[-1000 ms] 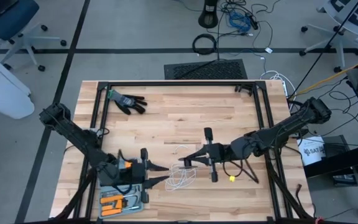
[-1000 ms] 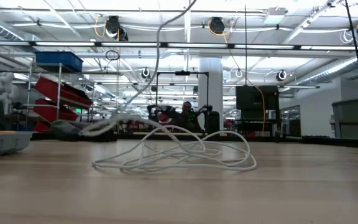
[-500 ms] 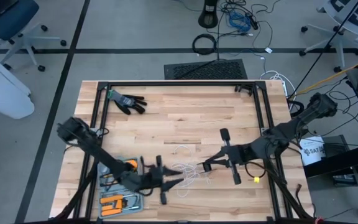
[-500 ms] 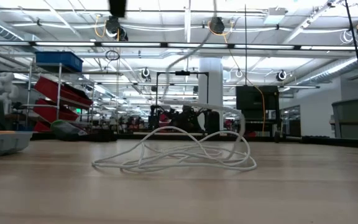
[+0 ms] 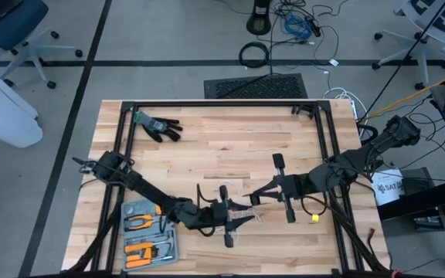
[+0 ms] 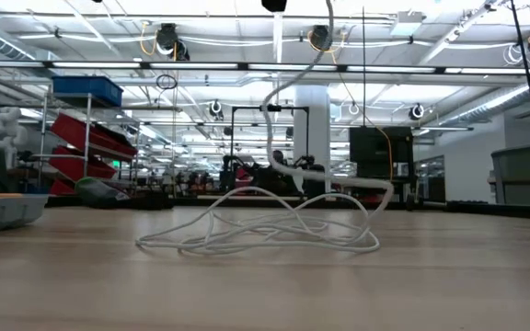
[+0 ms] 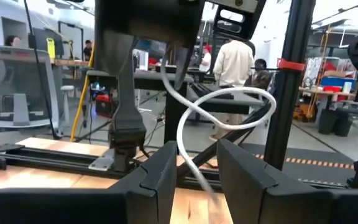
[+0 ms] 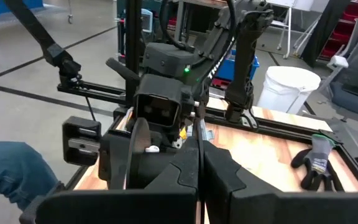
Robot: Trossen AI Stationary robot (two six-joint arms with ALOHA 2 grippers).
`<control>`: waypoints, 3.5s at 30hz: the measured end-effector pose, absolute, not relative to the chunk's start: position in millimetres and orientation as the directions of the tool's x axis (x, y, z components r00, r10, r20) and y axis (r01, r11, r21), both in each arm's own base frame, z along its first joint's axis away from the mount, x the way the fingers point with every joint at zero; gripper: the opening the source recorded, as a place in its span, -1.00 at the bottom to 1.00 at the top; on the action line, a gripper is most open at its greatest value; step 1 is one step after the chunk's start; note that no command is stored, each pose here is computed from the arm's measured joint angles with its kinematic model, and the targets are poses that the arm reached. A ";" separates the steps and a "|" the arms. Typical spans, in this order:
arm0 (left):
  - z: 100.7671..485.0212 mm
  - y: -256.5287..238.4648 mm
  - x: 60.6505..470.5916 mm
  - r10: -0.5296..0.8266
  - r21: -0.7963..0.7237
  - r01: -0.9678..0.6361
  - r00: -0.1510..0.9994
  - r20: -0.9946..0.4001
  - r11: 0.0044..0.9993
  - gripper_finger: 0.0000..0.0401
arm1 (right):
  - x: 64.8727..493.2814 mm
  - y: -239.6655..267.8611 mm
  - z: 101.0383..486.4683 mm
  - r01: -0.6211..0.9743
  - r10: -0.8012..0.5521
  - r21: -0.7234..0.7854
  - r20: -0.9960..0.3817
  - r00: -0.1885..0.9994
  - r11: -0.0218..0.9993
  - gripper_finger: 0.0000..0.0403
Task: Coil cords
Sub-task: Coil the white cable wire into the spool
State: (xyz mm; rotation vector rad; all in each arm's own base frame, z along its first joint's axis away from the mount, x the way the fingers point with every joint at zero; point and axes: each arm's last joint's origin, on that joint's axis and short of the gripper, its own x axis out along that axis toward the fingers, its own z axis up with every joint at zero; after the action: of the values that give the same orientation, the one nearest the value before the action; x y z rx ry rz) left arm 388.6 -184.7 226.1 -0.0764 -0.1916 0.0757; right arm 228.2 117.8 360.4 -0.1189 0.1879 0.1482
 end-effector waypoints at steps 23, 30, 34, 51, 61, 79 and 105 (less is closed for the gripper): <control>255.6 -211.3 349.6 0.267 0.135 -0.267 0.964 0.023 0.954 -0.96 | 228.4 116.5 361.2 -0.101 0.084 -0.083 -0.183 0.979 0.991 -1.00; 275.9 -220.7 308.8 0.280 0.148 -0.261 0.951 -0.129 0.954 -0.98 | 228.7 116.5 362.4 -0.096 0.081 -0.080 -0.171 0.982 0.992 -1.00; 279.3 -222.1 285.1 0.298 0.135 -0.274 0.931 -0.211 0.952 -0.98 | 228.8 116.5 362.6 -0.097 0.082 -0.082 -0.170 0.982 0.992 -1.00; 269.6 -230.2 252.2 0.278 0.050 -0.277 0.900 -0.337 0.959 -0.88 | 228.8 116.2 363.0 -0.077 0.062 -0.087 -0.164 0.984 0.993 -1.00; 269.6 -242.6 240.4 0.232 0.059 -0.225 0.913 -0.336 0.973 -0.68 | 228.8 116.3 362.9 -0.078 0.063 -0.087 -0.165 0.984 0.993 -1.00; 321.6 -223.1 281.5 0.291 0.202 -0.285 0.957 0.000 0.937 -0.66 | 241.0 122.9 350.2 -0.075 0.057 -0.077 -0.209 0.976 0.994 -1.00; 295.8 -217.5 309.2 0.164 0.041 -0.162 0.985 -0.056 0.986 -0.27 | 262.5 141.7 333.6 -0.061 0.055 -0.027 -0.190 0.980 0.998 -1.00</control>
State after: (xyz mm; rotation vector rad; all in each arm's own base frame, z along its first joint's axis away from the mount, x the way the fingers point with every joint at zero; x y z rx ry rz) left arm 309.2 -217.5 295.8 0.0366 0.0589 0.1635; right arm 262.5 141.7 333.6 -0.0329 0.1899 0.0584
